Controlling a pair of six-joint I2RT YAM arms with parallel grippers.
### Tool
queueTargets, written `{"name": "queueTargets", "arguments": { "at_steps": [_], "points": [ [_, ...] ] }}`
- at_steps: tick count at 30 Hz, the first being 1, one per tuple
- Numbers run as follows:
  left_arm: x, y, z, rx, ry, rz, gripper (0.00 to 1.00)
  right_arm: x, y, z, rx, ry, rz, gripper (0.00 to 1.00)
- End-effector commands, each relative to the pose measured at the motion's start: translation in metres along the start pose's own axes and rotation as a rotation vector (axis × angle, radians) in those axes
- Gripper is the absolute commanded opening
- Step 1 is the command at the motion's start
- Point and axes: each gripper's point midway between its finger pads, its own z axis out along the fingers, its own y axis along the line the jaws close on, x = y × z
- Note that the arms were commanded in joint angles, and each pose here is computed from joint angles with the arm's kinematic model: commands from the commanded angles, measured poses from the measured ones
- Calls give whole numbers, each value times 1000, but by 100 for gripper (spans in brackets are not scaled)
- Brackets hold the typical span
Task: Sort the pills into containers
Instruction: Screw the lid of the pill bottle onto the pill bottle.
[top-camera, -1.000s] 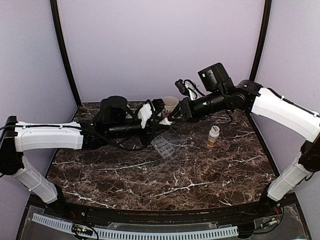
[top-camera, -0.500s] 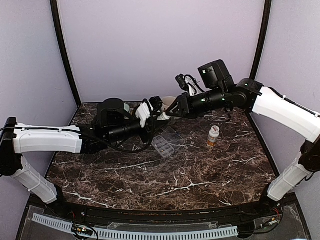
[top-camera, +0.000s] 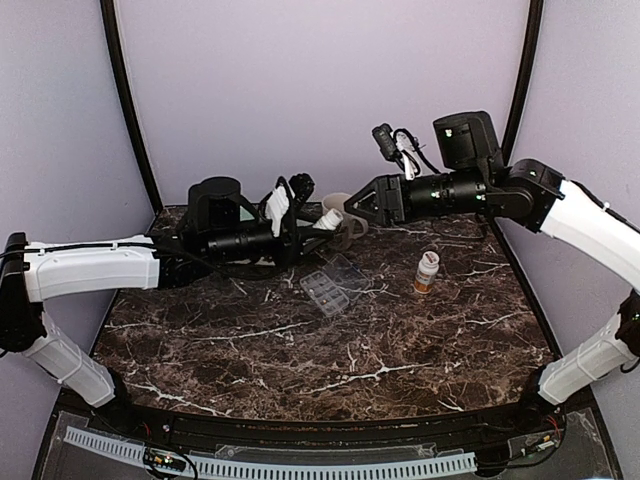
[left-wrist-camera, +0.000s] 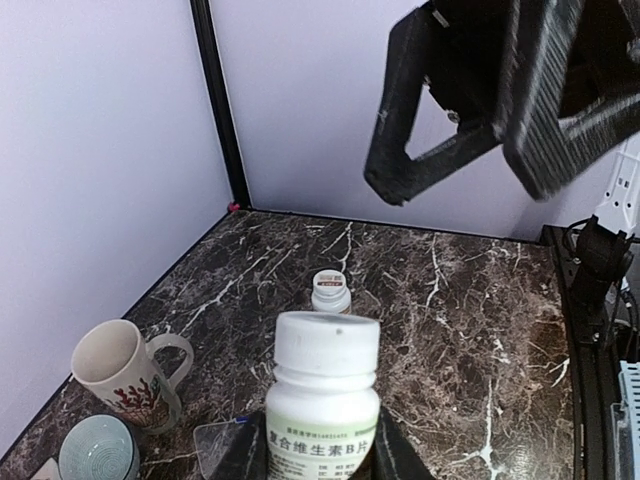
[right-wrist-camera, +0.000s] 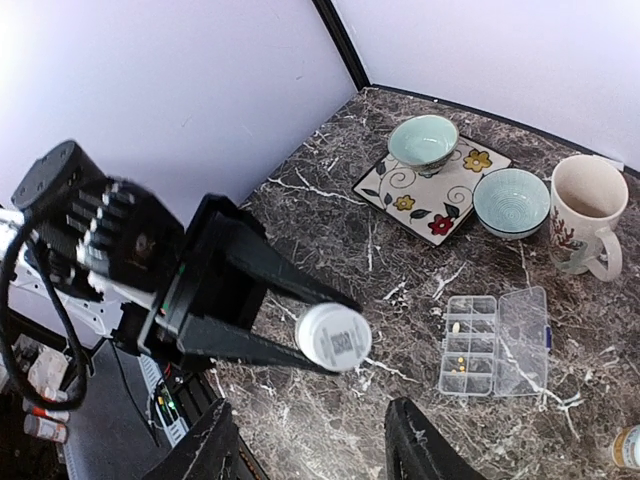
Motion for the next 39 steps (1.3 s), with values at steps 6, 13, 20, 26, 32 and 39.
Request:
{"name": "queueTargets", "arguments": {
  "at_steps": [6,13,20,26,32,39],
  "points": [
    [-26,-34,-17,488,19,-190,0,10,-2,-6,3,-7,-234,49],
    [-17,-49,-12,660,100,-265,0,10,8,-7,-55,-8,-273,49],
    [-18,-50,-9,680,108,-274,0,14,12,-7,-80,11,-274,49],
    [-17,-51,-8,691,113,-282,0,21,17,-2,-99,45,-282,48],
    [-16,-51,-8,699,116,-288,0,28,19,4,-103,74,-295,48],
    [-16,-52,-8,706,118,-293,0,32,19,8,-102,93,-298,46]
  ]
}}
